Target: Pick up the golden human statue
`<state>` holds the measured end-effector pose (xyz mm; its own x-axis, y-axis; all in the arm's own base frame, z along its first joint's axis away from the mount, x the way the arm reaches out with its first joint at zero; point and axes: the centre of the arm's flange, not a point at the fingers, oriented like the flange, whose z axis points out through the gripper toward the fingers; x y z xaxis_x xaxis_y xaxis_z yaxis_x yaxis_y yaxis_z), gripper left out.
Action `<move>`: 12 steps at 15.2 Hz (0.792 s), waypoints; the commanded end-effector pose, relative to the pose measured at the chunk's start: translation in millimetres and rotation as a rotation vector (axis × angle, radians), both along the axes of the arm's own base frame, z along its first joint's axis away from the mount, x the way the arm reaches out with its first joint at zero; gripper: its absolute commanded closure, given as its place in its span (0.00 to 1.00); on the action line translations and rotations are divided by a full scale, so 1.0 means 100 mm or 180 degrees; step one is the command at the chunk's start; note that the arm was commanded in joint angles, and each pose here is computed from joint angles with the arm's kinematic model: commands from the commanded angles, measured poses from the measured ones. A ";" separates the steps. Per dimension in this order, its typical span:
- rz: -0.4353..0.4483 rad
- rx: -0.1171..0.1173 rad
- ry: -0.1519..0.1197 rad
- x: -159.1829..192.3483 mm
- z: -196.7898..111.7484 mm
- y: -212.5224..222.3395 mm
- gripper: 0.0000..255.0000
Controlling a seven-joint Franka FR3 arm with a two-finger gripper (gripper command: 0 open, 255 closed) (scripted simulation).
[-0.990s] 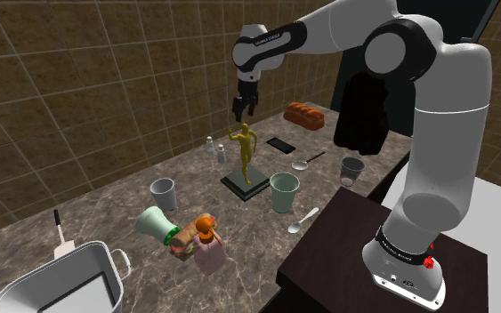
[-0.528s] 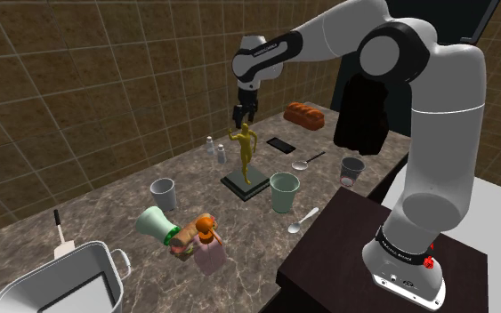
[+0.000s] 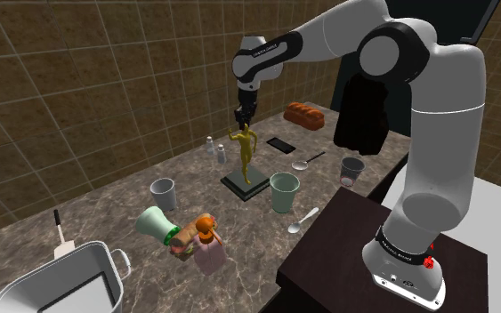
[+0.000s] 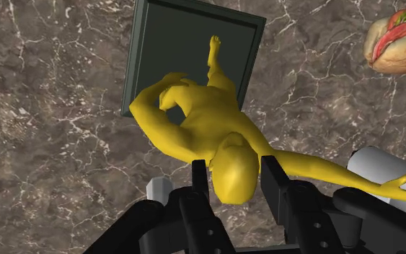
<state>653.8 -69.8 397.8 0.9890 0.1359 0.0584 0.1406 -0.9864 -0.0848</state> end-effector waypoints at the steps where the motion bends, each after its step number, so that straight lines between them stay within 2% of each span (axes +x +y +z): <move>1: -0.0001 0.0000 0.0003 0.00 -0.01 0.00 1.00; 12: -0.0001 0.0000 0.0002 0.00 0.52 0.00 1.00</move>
